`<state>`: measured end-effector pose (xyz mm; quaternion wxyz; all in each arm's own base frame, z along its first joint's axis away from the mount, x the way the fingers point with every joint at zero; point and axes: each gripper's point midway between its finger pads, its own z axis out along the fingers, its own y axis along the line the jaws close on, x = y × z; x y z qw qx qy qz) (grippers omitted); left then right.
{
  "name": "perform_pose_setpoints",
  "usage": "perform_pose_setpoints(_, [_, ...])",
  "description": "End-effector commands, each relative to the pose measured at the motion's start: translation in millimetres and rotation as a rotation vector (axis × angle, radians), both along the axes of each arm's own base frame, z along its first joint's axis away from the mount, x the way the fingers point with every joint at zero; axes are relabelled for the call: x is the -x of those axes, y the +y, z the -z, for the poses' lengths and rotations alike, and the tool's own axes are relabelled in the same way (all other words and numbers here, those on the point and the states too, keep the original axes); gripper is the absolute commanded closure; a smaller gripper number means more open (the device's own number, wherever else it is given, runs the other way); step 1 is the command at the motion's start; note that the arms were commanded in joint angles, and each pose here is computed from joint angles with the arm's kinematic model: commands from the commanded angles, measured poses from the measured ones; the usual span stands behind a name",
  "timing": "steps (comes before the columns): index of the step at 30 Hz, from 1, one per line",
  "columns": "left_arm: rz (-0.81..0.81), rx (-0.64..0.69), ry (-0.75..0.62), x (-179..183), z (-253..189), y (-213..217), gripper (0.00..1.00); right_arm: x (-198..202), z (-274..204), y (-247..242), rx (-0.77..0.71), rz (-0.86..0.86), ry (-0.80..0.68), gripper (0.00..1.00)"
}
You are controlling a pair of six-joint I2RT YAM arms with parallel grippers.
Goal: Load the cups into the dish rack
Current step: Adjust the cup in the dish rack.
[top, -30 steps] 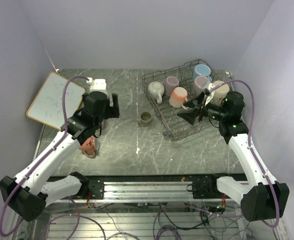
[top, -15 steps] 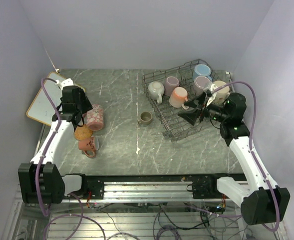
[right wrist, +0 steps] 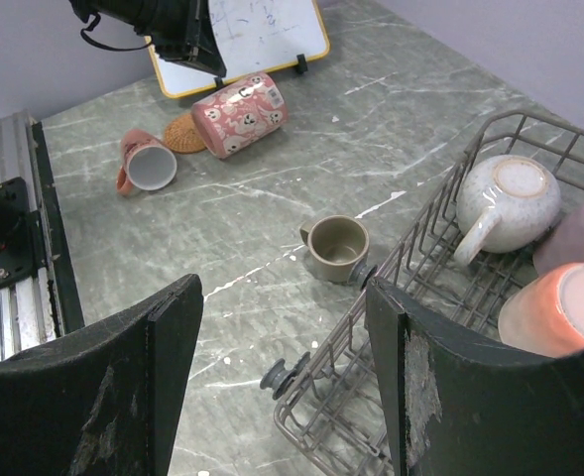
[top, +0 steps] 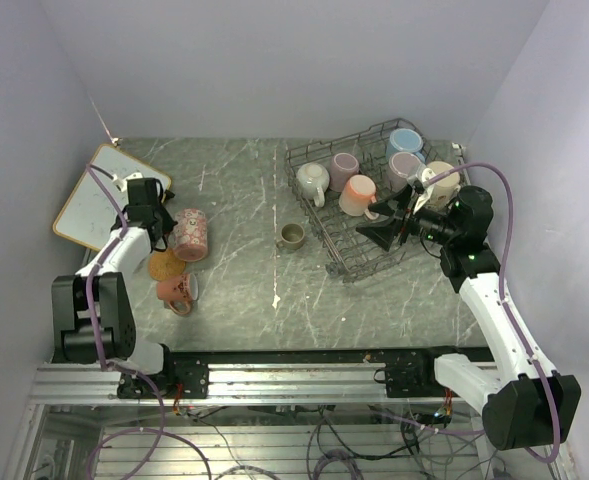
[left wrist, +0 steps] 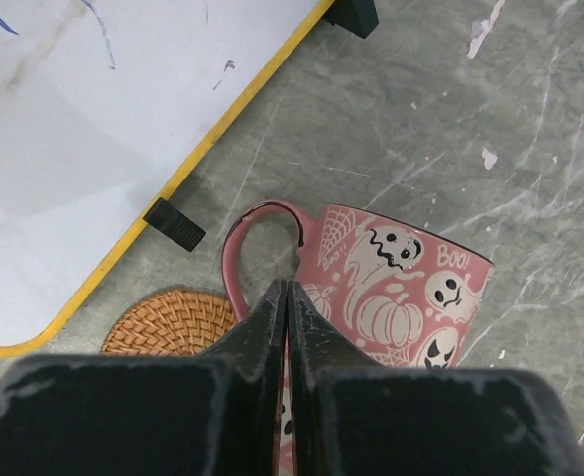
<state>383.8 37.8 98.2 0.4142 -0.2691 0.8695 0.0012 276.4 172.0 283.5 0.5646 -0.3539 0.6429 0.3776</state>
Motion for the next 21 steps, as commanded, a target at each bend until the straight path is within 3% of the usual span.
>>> perform_pose_setpoints(1, [0.015,0.041,-0.056,-16.3,-5.2,-3.5,0.9,0.8,-2.8,-0.8,-0.005,0.0,-0.02,0.34])
perform_pose_setpoints(9, [0.059,0.1,-0.006,-18.0,20.1,-16.4,0.89,0.8,-2.6,-1.0,-0.007,0.0,-0.019,0.34])
perform_pose_setpoints(21, [0.203,0.232,-0.08,-18.5,5.1,-52.2,0.86,1.6,-2.6,-0.1,-0.011,-0.007,-0.015,0.34])
